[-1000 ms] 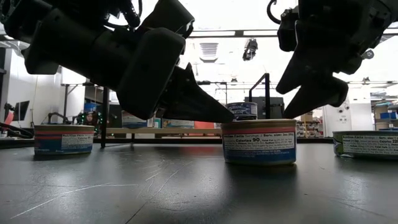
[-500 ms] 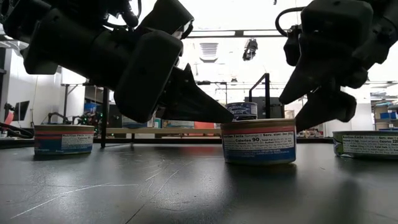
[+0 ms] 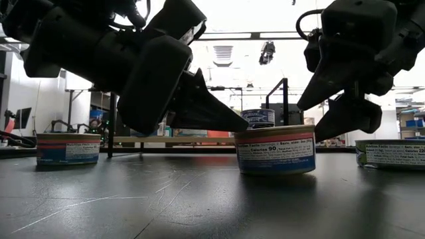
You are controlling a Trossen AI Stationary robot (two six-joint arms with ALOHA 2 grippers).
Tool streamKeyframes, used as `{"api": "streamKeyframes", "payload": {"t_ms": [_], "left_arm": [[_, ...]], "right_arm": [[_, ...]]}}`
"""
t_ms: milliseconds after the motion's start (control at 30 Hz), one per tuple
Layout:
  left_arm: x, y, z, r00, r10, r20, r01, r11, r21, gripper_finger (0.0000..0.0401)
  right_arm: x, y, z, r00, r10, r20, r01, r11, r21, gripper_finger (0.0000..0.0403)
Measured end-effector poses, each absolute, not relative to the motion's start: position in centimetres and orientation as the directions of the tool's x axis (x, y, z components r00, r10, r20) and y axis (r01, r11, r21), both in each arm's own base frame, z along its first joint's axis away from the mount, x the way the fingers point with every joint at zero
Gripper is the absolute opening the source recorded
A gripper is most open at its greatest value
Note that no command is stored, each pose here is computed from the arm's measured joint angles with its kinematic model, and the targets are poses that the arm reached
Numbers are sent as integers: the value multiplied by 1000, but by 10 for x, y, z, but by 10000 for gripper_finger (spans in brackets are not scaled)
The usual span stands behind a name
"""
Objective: Stack canned seafood by type on shelf
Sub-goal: Stack the blue tuna can on top of the other blue tuna can on the shelf
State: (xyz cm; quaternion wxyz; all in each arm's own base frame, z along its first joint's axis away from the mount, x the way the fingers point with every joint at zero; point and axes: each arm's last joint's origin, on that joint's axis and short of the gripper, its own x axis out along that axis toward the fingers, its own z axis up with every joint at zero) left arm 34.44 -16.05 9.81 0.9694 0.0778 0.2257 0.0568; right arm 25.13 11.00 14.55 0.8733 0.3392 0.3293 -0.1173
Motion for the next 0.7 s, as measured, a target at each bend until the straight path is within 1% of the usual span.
{"api": "streamKeyframes", "payload": {"t_ms": [200,333,433,500,633,700], "left_arm": [[343,-162,96,884,110,-454,-28,983,183,0],[337,-159,85,855,109,-507,-1,978,208,0],[339,-160,88,864,104,-493,-5,980,198,0],[338,-160,88,862,108,-496,-7,980,201,0],[339,-160,89,867,115,-485,-18,980,200,0],[339,-159,89,868,116,-482,-20,980,198,0]], "right_arm": [[252,111,147,765,24,-643,430,725,538,325],[252,111,146,765,24,-644,427,730,534,329],[253,112,148,779,30,-627,408,734,542,333],[254,112,149,784,32,-621,386,757,527,334],[258,114,150,812,46,-582,286,838,465,330],[261,116,149,828,50,-558,247,861,444,327]]}}
